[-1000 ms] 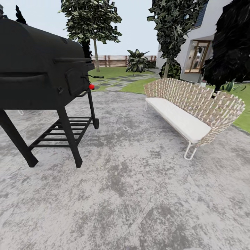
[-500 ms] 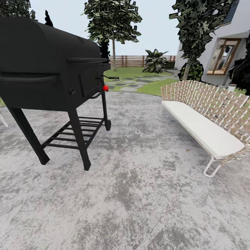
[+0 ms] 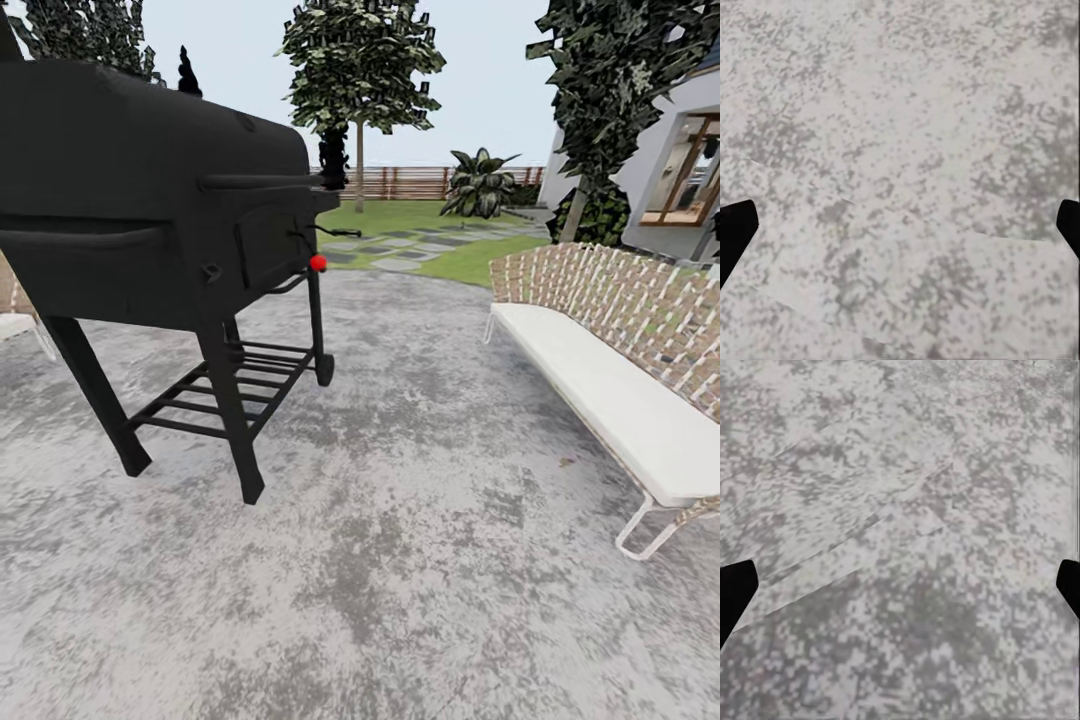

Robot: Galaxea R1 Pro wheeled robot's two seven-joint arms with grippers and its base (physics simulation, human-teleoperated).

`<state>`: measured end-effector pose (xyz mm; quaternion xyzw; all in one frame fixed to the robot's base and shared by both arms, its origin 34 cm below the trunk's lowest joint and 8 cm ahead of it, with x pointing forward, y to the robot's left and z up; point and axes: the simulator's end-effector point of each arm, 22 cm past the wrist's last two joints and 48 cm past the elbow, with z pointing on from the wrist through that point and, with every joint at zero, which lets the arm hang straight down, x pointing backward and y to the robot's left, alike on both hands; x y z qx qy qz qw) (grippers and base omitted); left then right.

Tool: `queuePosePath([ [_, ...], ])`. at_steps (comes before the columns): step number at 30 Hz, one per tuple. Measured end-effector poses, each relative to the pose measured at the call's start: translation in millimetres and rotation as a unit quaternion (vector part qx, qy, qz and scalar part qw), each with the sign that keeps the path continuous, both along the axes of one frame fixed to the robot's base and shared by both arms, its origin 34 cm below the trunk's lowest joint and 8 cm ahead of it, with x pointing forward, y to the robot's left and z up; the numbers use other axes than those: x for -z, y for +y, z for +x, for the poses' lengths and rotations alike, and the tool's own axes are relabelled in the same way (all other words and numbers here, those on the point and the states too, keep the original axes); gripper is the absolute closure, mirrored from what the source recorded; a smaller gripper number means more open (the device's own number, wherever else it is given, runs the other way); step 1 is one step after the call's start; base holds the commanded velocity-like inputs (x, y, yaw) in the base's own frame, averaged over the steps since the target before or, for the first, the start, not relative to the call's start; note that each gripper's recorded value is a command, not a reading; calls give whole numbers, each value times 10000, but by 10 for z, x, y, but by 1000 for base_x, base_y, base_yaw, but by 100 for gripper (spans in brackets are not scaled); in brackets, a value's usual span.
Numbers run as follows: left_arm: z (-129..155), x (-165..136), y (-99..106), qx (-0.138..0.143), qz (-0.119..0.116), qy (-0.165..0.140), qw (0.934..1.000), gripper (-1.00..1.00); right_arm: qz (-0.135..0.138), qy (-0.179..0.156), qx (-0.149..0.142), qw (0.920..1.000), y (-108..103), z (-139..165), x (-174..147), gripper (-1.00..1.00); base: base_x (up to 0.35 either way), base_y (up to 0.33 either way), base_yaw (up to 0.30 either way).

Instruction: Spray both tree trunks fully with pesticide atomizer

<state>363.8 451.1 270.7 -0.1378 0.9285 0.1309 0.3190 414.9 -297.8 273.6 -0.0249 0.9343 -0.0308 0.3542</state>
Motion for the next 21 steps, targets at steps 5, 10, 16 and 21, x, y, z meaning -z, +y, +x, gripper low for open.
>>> queuePosePath([
  [5,25,-20,0,-2,-1,-39,10000,-100,2,-38,1,10000,0,24,-24,-100,182,-241,-5],
  [10,49,-40,1,-9,-2,-79,10000,-100,2,-76,4,10000,-3,48,-48,-100,191,-239,-112],
  [16,75,-63,3,-15,-2,-123,9999,-100,1,-118,4,9999,-1,73,-75,-100,255,-215,-185],
  [21,93,-80,6,-22,-1,-154,9999,-100,-2,-149,9,9999,-4,92,-94,-100,300,-160,-109],
])
